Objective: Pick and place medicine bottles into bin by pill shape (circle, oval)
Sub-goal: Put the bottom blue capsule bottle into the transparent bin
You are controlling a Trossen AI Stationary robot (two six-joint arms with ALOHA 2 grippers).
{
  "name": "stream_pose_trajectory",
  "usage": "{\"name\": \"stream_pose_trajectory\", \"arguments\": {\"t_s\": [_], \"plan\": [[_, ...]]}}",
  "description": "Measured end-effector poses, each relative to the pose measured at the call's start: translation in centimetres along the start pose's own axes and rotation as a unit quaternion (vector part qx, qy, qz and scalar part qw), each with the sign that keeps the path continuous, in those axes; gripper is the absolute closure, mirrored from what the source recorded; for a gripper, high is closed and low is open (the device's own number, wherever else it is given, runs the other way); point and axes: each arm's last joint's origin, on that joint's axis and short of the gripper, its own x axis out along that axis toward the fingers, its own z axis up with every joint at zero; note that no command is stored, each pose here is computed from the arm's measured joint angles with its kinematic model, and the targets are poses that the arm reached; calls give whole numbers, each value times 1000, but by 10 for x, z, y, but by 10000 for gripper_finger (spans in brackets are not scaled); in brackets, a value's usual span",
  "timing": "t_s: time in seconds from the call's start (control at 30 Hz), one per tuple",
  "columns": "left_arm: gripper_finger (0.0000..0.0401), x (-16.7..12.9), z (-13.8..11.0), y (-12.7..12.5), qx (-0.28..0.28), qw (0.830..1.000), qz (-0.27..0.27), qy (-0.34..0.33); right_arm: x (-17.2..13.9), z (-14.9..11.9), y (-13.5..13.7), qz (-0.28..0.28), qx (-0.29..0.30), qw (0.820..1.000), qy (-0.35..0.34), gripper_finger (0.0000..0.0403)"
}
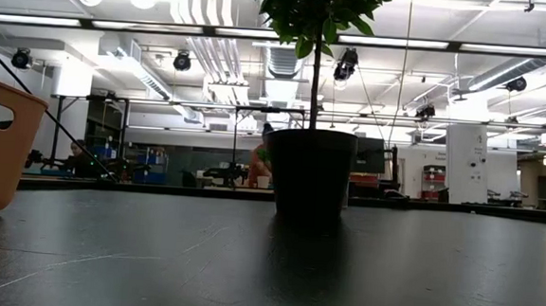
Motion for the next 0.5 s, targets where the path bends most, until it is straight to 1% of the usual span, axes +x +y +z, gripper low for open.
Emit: {"name": "stream_pose_trajectory", "arguments": {"t_s": [0.13, 0.27, 0.33, 0.5], "plan": [[225, 0, 0, 0, -2, 1000, 0, 0, -16, -21, -16, 1, 21, 1000, -2, 282], [225, 0, 0, 0, -2, 1000, 0, 0, -21, -48, -33, 7, 46, 999, -1, 282], [225, 0, 0, 0, -2, 1000, 0, 0, -23, -63, -41, 21, 57, 998, -5, 282], [225, 0, 0, 0, -1, 1000, 0, 1, -24, -103, -57, 80, 86, 993, -17, 282]]}}
